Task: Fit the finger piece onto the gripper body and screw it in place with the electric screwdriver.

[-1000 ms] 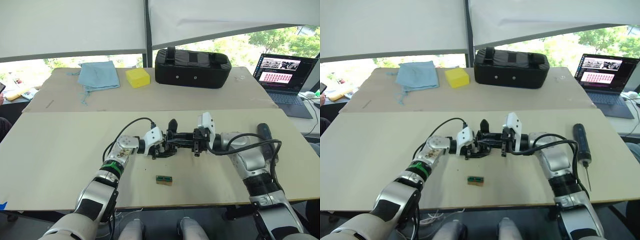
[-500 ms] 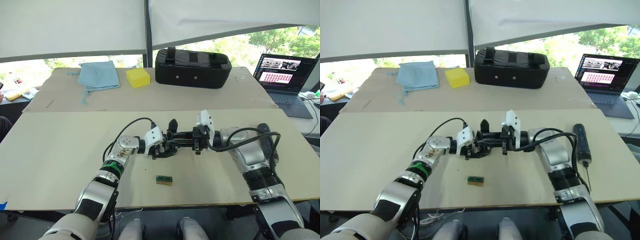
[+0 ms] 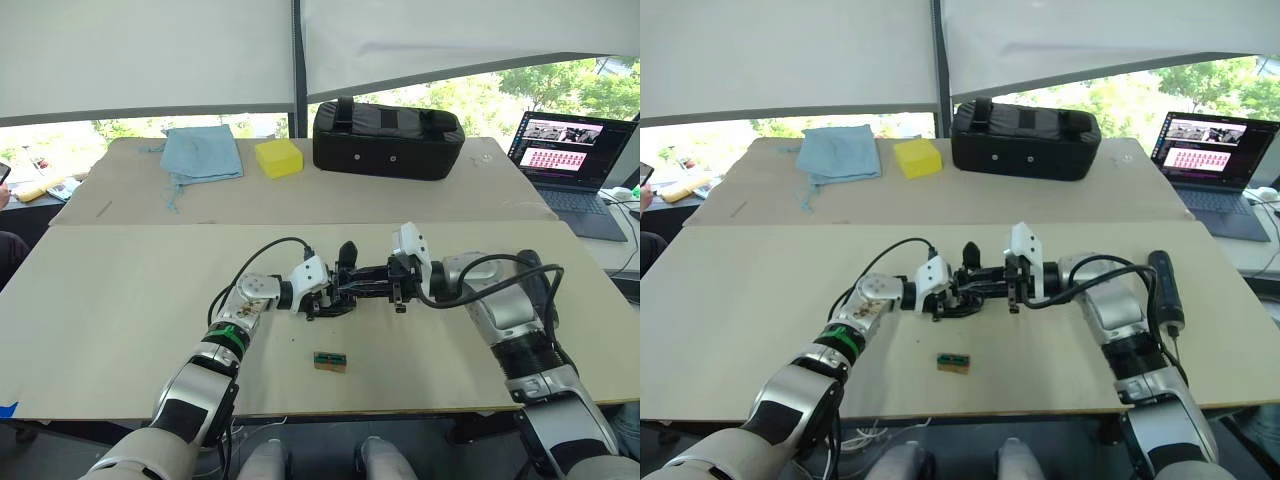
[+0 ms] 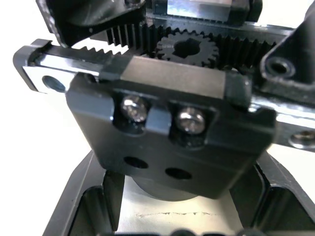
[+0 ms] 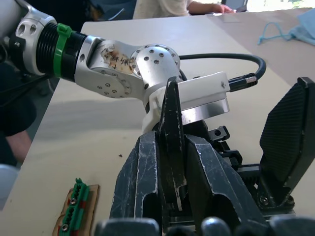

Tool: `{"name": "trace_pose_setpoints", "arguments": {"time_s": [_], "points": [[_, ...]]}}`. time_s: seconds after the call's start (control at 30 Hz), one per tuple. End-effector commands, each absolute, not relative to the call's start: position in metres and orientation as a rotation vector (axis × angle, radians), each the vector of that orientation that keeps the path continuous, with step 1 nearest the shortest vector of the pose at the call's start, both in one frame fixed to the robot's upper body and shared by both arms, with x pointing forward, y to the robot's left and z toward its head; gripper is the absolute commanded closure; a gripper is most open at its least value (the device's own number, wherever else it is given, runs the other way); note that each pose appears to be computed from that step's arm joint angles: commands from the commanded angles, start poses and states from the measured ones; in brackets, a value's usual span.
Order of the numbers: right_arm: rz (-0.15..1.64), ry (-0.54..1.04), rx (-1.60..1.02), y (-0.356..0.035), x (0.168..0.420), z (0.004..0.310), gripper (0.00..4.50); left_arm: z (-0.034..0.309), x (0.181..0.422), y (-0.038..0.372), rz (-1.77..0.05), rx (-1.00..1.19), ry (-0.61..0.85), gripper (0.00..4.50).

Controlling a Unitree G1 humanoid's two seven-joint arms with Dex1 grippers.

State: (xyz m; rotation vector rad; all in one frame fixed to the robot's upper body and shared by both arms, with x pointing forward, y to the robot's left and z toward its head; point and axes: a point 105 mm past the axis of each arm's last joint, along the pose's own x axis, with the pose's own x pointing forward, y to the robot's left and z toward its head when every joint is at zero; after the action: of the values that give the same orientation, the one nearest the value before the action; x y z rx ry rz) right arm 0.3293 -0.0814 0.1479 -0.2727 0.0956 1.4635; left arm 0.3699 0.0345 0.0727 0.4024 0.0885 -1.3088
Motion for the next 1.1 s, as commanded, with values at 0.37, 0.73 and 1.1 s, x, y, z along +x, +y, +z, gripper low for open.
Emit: {"name": "trace_pose_setpoints", "arguments": {"time_s": [0.37,0.73,1.1], "points": [[1.329,0.665,-0.366,-0.124,0.322,0.042,4.17,0.08,0.372,0.042,-1.29,0.403,0.054,2.17],[1.317,0.657,-0.361,-0.121,0.326,0.059,4.17,0.083,0.374,0.039,-1.292,0.405,0.05,2.17],[1.339,0.744,-0.436,-0.113,0.323,0.068,4.17,0.085,0.373,0.033,-1.313,0.405,0.049,2.17]]}}
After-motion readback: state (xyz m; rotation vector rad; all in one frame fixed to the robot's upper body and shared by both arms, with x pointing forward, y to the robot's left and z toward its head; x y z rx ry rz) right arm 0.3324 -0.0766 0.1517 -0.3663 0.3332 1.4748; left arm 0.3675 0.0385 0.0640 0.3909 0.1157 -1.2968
